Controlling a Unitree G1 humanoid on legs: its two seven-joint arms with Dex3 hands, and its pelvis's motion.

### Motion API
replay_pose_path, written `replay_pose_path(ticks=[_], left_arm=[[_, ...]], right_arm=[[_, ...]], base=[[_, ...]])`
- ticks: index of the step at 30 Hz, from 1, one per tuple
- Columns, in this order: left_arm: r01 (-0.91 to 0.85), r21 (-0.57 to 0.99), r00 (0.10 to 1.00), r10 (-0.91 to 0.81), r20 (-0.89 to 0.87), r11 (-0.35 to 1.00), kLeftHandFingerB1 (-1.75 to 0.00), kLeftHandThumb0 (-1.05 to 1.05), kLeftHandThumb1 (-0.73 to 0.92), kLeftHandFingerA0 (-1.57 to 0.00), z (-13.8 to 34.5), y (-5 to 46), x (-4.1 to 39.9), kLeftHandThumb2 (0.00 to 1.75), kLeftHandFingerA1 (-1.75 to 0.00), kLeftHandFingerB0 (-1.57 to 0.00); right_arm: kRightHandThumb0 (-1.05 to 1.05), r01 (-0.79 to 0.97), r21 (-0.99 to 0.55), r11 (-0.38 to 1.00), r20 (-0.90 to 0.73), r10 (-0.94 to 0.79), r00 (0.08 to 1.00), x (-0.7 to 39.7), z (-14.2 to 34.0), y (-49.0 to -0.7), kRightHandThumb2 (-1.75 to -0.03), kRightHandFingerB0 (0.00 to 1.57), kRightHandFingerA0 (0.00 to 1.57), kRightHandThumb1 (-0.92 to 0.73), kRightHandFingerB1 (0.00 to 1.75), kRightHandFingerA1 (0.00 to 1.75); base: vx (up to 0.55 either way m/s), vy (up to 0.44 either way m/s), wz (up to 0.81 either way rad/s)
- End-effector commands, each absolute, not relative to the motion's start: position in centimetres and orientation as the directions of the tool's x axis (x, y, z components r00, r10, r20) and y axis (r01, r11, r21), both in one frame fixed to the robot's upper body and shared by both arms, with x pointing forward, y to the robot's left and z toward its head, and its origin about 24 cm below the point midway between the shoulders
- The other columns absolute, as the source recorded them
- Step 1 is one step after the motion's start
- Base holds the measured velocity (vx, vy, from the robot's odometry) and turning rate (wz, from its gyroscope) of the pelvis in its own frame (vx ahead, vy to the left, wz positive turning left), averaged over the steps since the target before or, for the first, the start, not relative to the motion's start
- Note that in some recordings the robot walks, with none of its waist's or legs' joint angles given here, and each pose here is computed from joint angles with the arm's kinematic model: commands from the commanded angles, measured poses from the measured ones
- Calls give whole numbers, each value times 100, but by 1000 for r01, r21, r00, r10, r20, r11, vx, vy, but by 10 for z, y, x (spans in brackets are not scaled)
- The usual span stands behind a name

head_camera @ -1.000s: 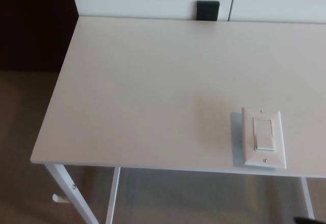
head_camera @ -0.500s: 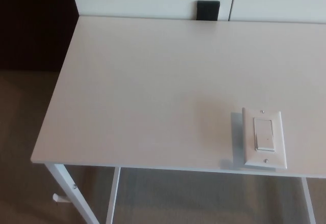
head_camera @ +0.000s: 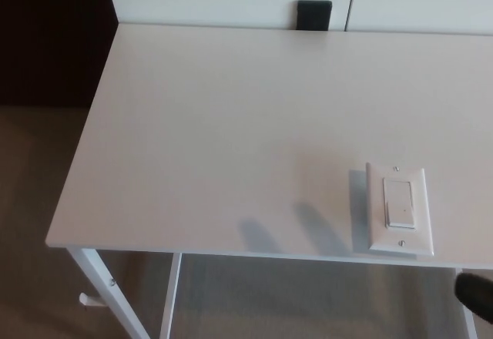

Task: The robot walk towards a table in front and then clicks the light switch button using the right hand's index finger

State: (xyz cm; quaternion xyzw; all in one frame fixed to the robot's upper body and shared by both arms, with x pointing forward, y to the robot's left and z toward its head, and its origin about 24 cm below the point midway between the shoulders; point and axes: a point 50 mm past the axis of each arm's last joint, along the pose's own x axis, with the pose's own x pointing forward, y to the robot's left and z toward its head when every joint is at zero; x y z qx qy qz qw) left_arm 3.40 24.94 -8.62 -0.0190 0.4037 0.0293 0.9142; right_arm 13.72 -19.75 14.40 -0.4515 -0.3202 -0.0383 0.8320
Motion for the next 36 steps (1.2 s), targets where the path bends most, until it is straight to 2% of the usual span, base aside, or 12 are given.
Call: replay_pose_path(ticks=[1, 17, 18, 20, 21, 22, 26, 29, 30, 32, 35, 36], left_arm=[[-88, 4, 651, 61, -756, 996, -49, -23, 51, -38, -82, 259, 31, 95, -61, -12], [-85, 0, 657, 56, -751, 996, -49, -23, 51, -37, -81, 259, 33, 96, -61, -12], [-82, 2, 659, 56, -750, 997, -49, -23, 52, -36, -80, 259, 34, 96, -60, -11], [-79, 10, 661, 60, -748, 997, -49, -23, 51, -37, -80, 258, 35, 95, -60, -12], [-83, 8, 658, 61, -751, 997, -49, -25, 50, -37, -82, 259, 35, 94, -60, -12], [-86, 8, 658, 63, -750, 996, -49, -24, 50, -38, -81, 259, 35, 95, -61, -13], [-86, 3, 654, 59, -754, 996, -49, -24, 50, -37, -81, 260, 34, 94, -61, -12], [-87, 4, 653, 60, -755, 996, -49, -24, 51, -38, -82, 260, 33, 96, -61, -12], [-84, 5, 653, 59, -755, 996, -49, -23, 52, -39, -82, 260, 33, 96, -61, -12], [-84, 6, 653, 60, -755, 996, -49, -22, 53, -40, -81, 260, 33, 97, -61, -13], [-79, 6, 657, 57, -751, 997, -49, -24, 51, -36, -81, 259, 33, 95, -60, -12], [-78, 7, 658, 57, -751, 997, -49, -24, 50, -36, -81, 259, 33, 94, -60, -12]], right_arm=[[-99, 178, -981, 73, 191, 282, 940, 175, 114, -193, -95, 11, 0, -60, 21, 15], [-63, 6, -1000, -21, 1, 225, 974, 186, 82, -186, -77, 13, 0, -41, 34, 14], [-64, -5, -1000, -26, -11, 220, 976, 187, 81, -185, -54, 12, 0, -39, 28, 9], [-59, -33, -999, -33, -39, 209, 977, 187, 78, -185, -77, 10, 0, -40, 27, 17], [-56, -55, -998, -31, -60, 200, 978, 187, 74, -184, -53, 7, 0, -37, 28, 7], [-57, -63, -997, -37, -69, 195, 978, 187, 72, -184, -74, 3, 0, -39, 19, 14], [-54, -83, -996, -39, -89, 180, 980, 186, 67, -183, -73, 3, 0, -36, 22, 19], [-53, -92, -995, -49, -99, 165, 981, 186, 62, -183, -52, 8, 0, -37, 26, 15], [-55, -95, -994, -52, -102, 161, 982, 185, 62, -183, -72, 6, 0, -38, 23, 16], [-53, -103, -993, -57, -110, 153, 982, 185, 61, -182, -57, 7, 0, -36, 25, 10], [-52, -104, -992, -69, -113, 145, 983, 185, 59, -183, -71, 5, 0, -35, 26, 19], [-51, -109, -991, -71, -118, 140, 983, 185, 58, -183, -56, 7, 0, -35, 24, 7]], base=[[0, 0, 0], [0, 0, 0], [0, 0, 0], [0, 0, 0], [0, 0, 0], [0, 0, 0], [0, 0, 0], [0, 0, 0], [0, 0, 0], [0, 0, 0], [0, 0, 0], [0, 0, 0]])
